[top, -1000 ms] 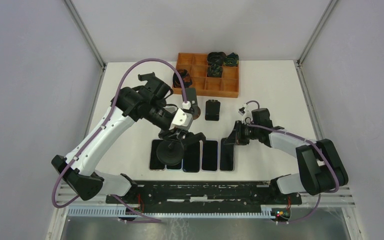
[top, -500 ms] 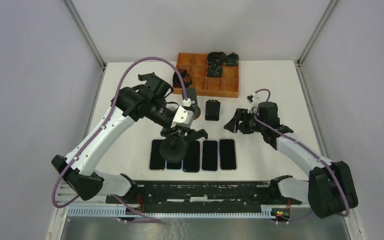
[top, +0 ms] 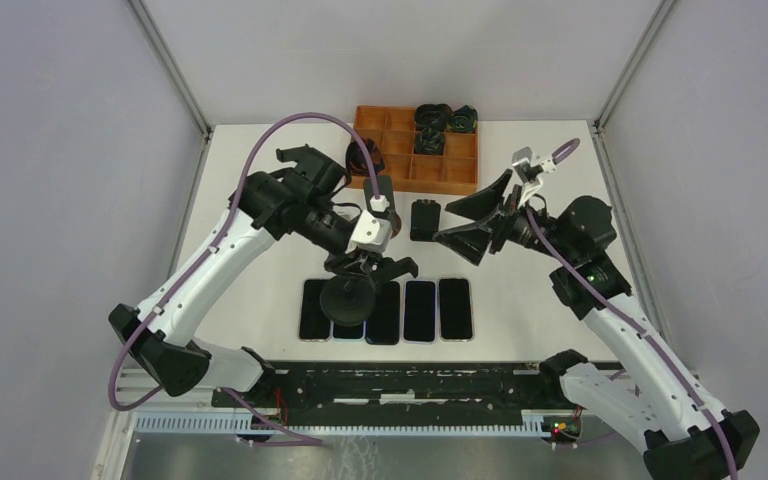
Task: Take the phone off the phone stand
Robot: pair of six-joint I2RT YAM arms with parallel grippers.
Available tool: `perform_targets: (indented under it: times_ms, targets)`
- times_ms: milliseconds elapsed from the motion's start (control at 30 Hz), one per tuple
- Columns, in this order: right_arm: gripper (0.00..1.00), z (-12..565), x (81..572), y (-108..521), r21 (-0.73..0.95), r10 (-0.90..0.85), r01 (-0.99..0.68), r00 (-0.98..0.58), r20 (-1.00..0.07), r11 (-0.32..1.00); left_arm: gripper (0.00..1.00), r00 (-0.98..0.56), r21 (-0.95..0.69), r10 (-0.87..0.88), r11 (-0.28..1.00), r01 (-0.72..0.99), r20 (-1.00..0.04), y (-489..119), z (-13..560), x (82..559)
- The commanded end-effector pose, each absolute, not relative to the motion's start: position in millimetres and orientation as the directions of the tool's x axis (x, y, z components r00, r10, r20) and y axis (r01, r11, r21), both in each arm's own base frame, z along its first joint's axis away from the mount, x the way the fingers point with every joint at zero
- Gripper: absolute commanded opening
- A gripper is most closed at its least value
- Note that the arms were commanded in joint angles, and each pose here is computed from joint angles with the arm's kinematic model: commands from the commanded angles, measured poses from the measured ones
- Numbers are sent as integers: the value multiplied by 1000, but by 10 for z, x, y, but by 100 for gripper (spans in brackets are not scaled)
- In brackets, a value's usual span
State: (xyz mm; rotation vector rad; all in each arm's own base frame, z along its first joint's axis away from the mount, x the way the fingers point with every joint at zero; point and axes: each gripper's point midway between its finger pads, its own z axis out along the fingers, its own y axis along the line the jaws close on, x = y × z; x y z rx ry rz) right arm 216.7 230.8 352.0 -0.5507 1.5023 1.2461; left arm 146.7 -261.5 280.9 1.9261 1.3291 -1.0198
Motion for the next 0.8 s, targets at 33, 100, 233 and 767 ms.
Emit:
perform_targets:
  times_ms: [33, 100, 233, 767]
  targets:
    - [98, 3821, 1720, 2600, 296, 196, -940, -263, -945, 166, 2, 203, 45, 447, -340, 939, -871, -2696, 2941, 1450]
    - [98, 3823, 1645, 2676, 285, 181, -950, -260, -948, 131, 2, 201, 38, 451, -345, 938, -870, -2690, 2936, 1441]
    - [98, 3817, 1539, 2805, 277, 157, -958, -262, -952, 79, 2, 194, 24, 462, -349, 937, -865, -2668, 2915, 1420]
    - [70, 3643, 1312, 3227, 280, 46, -960, -280, -959, 5, 2, 200, 10, 500, -356, 934, -842, -2624, 2861, 1438]
